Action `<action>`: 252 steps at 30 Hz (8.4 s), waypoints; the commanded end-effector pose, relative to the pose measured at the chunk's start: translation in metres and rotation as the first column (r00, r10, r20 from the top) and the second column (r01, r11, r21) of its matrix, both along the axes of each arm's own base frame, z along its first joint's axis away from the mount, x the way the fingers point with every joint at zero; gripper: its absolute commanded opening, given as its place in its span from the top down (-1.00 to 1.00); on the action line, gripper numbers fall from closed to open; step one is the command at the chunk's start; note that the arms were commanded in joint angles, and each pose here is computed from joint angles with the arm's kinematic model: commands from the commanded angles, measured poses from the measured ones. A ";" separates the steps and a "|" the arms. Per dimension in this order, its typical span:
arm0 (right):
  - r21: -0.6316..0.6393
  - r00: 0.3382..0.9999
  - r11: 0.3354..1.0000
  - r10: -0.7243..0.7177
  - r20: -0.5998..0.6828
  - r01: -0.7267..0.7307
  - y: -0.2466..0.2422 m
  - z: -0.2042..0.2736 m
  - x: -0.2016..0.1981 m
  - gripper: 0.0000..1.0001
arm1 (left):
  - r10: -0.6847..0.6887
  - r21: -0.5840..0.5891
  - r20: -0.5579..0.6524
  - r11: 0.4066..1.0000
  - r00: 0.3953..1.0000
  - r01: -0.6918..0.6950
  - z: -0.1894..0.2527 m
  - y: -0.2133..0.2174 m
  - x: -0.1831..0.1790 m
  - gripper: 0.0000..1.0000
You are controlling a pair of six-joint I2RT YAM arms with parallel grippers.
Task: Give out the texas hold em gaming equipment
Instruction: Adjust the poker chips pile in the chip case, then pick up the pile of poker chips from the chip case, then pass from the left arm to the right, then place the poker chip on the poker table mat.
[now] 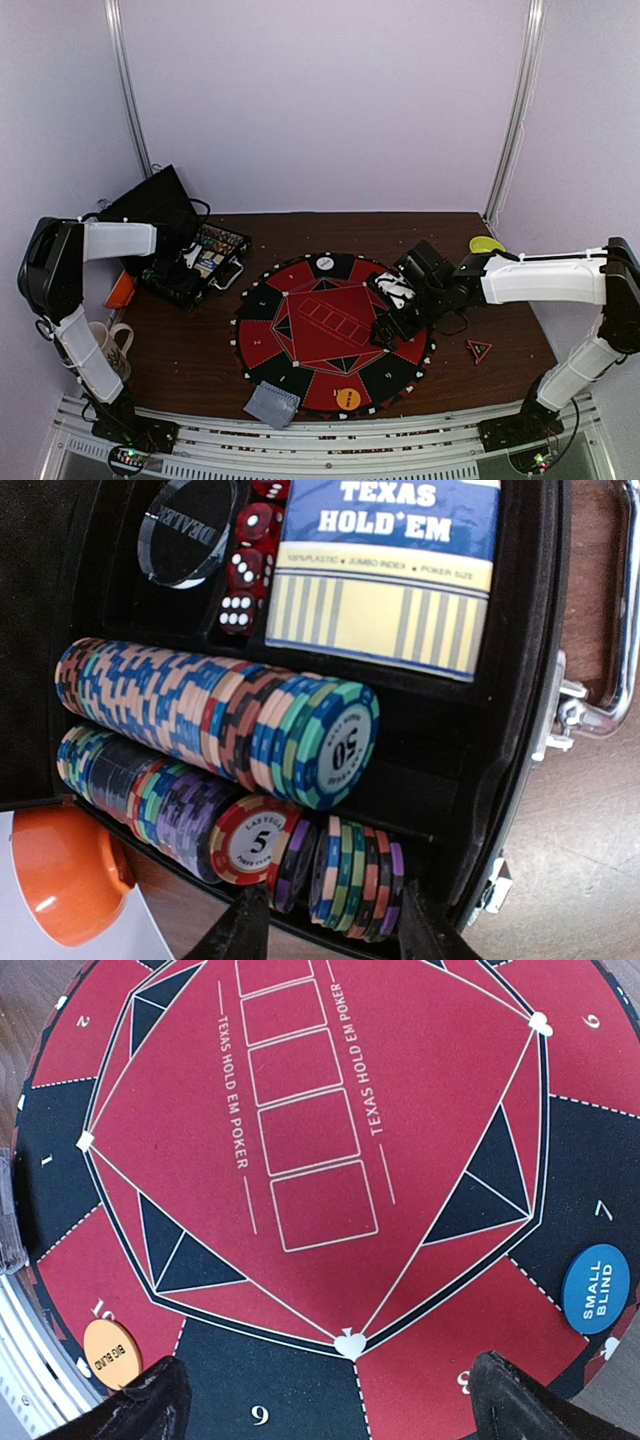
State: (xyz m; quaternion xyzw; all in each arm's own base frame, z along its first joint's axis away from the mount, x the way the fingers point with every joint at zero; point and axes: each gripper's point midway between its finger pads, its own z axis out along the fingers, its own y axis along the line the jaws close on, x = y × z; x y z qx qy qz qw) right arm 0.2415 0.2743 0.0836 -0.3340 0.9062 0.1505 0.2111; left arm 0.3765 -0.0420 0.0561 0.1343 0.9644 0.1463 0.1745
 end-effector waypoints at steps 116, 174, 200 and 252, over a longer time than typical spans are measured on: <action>0.017 0.897 0.943 0.312 0.312 -0.334 0.111 -0.051 0.121 -0.36 | -0.310 -0.921 -0.051 0.383 0.949 0.076 -0.022 -0.373 -0.036 1.00; -0.137 0.871 0.896 0.444 0.210 -0.423 0.090 -0.091 0.098 0.61 | -0.263 -0.889 -0.086 0.456 0.961 0.045 -0.052 -0.346 -0.014 0.71; -0.196 0.915 0.902 0.401 0.041 -0.386 0.083 -0.108 0.099 0.95 | -0.230 -0.960 -0.047 0.278 0.972 0.019 -0.032 -0.329 0.010 0.09; -0.024 0.955 0.962 0.272 0.116 -0.271 0.114 -0.026 0.129 1.00 | -0.076 -0.769 0.141 0.619 0.987 0.157 0.020 -0.221 0.047 -0.08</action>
